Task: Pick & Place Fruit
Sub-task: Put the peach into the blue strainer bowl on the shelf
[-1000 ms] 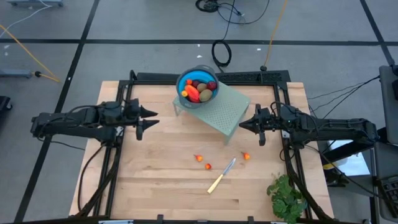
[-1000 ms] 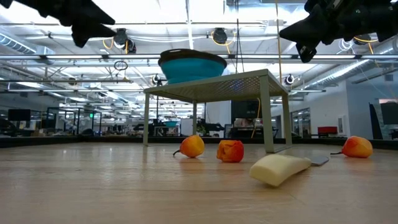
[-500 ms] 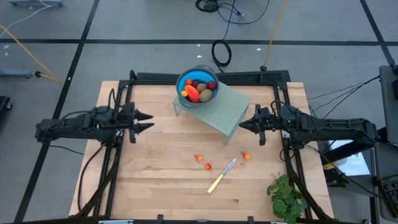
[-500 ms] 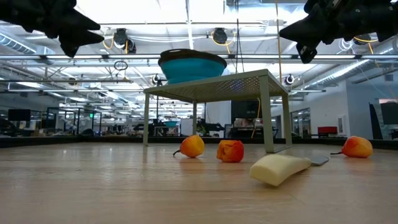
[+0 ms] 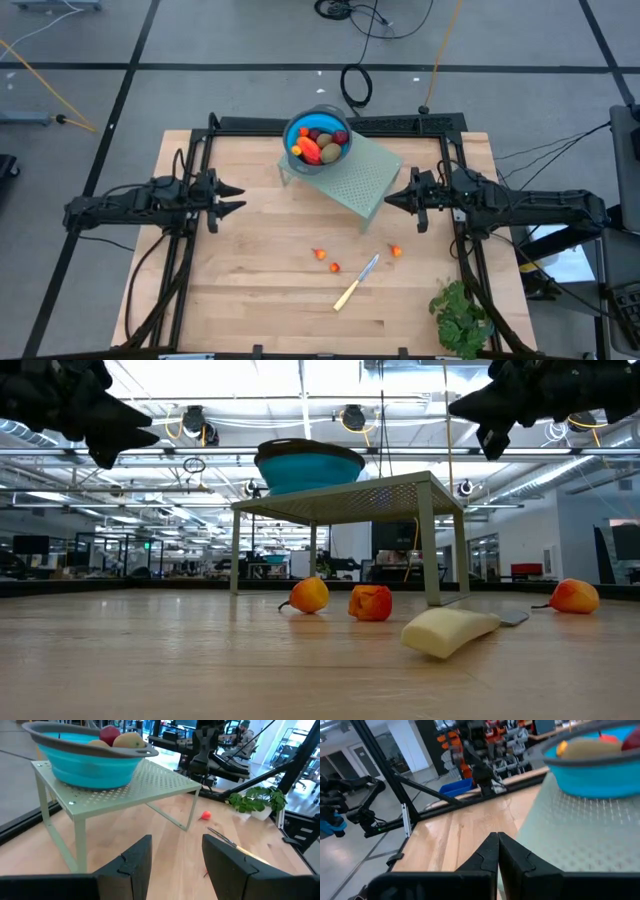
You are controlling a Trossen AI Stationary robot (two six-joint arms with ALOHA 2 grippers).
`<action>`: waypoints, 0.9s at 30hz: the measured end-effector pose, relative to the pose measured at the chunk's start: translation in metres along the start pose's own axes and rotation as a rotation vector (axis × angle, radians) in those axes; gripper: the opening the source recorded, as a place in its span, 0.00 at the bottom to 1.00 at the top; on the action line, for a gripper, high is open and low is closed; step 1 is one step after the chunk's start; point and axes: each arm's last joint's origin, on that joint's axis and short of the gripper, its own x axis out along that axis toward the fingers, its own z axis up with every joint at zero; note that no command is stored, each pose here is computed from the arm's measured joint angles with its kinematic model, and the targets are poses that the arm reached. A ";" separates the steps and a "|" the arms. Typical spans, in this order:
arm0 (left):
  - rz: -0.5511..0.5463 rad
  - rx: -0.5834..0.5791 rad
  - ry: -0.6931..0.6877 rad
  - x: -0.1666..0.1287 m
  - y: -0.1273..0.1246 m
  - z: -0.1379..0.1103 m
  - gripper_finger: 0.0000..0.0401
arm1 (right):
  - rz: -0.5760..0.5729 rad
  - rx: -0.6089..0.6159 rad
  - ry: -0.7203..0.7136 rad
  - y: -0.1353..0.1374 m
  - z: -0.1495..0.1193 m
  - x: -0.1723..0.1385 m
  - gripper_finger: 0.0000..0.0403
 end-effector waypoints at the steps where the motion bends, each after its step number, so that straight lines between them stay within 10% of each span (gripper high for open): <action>1: 0.000 0.000 0.001 0.000 0.000 -0.002 0.44 | 0.005 -0.009 -0.008 0.002 0.003 0.000 0.00; 27: 0.003 0.021 0.009 0.008 0.005 -0.027 0.44 | -0.007 0.009 0.518 0.050 0.038 0.012 0.00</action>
